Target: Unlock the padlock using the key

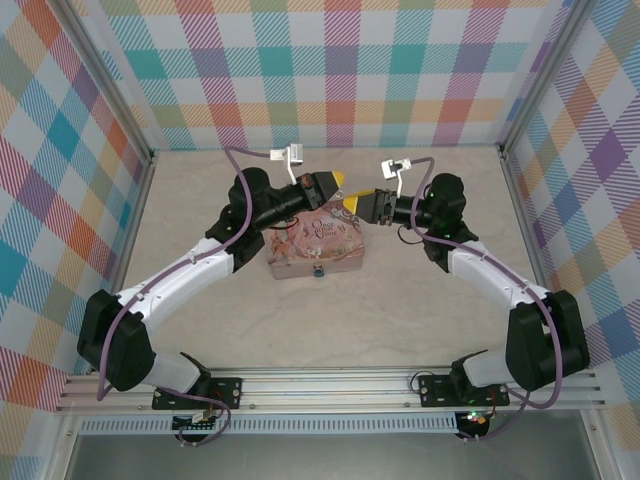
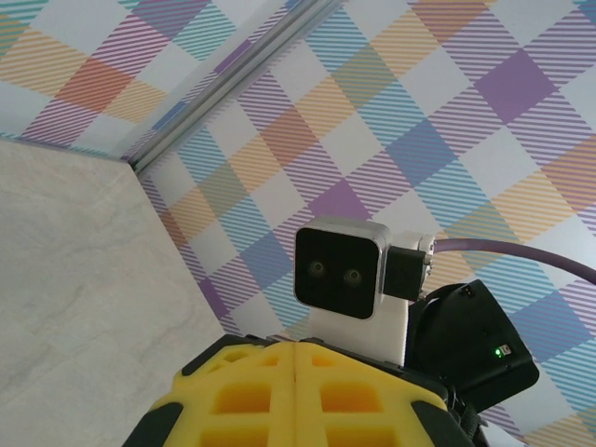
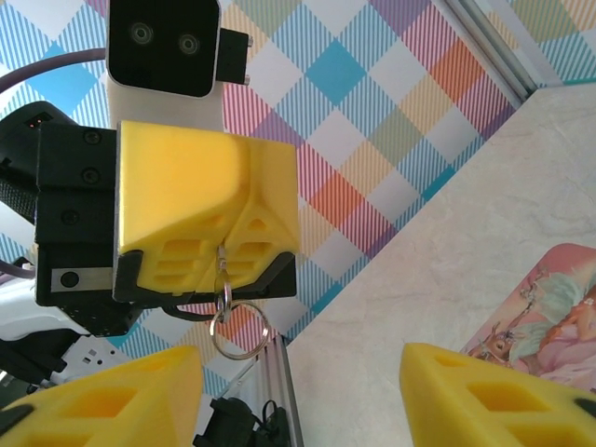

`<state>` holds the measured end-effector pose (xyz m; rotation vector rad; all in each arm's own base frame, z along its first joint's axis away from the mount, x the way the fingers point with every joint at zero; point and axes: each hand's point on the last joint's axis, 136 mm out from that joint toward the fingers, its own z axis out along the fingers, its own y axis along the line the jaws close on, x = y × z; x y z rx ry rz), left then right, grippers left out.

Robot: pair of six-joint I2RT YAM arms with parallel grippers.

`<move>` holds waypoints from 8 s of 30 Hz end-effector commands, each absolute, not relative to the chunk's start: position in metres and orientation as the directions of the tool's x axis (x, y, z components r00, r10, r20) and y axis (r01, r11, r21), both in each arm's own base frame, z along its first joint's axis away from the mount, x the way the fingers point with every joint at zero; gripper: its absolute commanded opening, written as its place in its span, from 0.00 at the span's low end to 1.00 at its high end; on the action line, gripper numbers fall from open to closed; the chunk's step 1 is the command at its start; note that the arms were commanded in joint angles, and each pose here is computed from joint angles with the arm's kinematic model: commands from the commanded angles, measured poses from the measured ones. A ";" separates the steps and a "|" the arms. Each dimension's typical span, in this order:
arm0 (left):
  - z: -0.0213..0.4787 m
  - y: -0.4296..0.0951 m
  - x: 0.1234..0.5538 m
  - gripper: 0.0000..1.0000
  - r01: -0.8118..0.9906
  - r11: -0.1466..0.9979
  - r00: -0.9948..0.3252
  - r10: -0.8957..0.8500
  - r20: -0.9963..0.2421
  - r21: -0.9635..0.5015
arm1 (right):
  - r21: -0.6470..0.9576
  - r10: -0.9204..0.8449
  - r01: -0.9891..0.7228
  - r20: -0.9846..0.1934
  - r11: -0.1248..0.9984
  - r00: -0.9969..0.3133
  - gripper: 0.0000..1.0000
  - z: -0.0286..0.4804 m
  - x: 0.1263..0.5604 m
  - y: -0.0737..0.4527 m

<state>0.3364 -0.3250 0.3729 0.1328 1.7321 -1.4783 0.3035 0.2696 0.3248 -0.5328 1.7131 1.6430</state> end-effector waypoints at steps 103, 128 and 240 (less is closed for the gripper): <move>0.104 -0.240 0.321 1.00 0.342 0.755 -0.717 -0.175 -0.675 -0.559 | 0.752 0.059 -0.420 -0.517 0.509 -0.854 0.00 0.119 0.361 0.272; 0.067 -0.267 0.314 0.98 0.520 0.679 -0.641 -0.090 -0.762 -0.518 | 0.760 0.029 -0.346 -0.432 0.550 -0.901 0.00 0.090 0.342 0.264; 0.133 -0.311 0.316 0.19 -0.031 0.472 -0.899 -0.399 -0.182 -0.881 | 0.224 -0.385 -0.800 -0.784 0.557 -0.487 0.00 0.111 0.270 0.270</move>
